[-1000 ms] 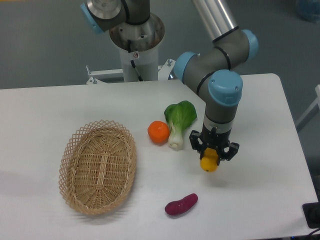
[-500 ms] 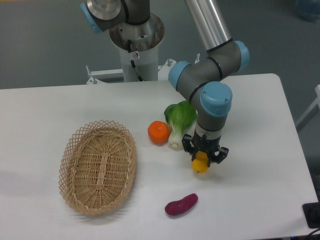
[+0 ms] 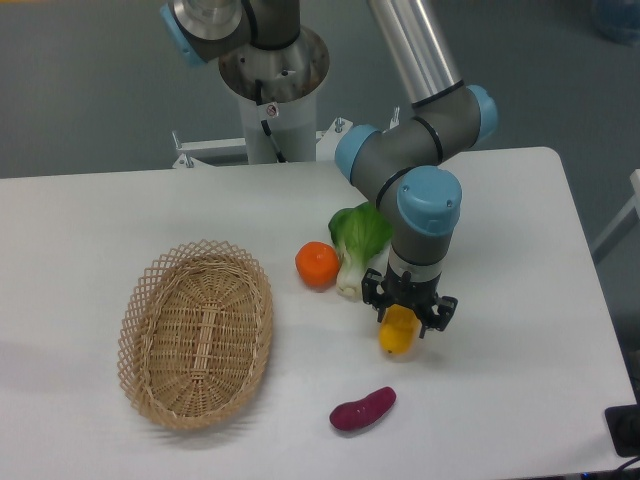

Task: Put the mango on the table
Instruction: 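Open the gripper to release the mango onto the table, then raise the open gripper up away from the mango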

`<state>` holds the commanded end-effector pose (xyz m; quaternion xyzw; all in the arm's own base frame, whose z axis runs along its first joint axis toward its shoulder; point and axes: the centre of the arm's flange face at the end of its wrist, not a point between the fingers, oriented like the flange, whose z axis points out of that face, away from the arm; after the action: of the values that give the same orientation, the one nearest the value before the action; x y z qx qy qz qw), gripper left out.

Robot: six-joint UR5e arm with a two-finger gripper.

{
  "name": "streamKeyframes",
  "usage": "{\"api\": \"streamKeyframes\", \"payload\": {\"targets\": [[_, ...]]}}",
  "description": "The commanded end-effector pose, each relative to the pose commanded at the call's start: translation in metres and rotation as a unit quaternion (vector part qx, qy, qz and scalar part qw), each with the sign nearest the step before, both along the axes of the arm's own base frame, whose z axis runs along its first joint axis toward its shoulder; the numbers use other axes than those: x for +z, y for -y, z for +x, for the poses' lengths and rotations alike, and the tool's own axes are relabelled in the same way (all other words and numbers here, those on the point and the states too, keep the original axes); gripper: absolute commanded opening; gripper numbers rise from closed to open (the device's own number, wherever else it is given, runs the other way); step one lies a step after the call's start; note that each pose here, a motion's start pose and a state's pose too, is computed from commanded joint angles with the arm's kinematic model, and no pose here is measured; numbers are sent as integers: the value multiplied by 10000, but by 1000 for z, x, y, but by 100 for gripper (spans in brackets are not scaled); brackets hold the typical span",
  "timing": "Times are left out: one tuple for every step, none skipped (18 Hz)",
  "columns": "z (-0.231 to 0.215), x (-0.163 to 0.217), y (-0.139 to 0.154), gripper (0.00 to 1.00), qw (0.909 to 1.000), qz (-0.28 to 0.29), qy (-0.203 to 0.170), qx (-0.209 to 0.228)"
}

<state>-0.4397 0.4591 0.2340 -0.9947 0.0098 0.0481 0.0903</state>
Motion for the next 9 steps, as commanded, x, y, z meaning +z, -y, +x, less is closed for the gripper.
{"api": "streamKeyframes", "payload": {"targets": [[0,6,0,100,10000,28,-48,-15],[0,14,0,100,9999,68,-114,-30],[-3,25,-2,100,9997,122,-198,-30],[-7,41,-4,100,9993,187,-311,-28],[-12,51,-8,100,9991,219,-373,-26],[-16,58,-10,100,9989,233,-410,-25],[-18,63,-8,100,9989,234,-402,-11],[-20,78,-5,100,9988,243,-425,5],[-23,91,-3,100,9991,208,-376,20]]}}
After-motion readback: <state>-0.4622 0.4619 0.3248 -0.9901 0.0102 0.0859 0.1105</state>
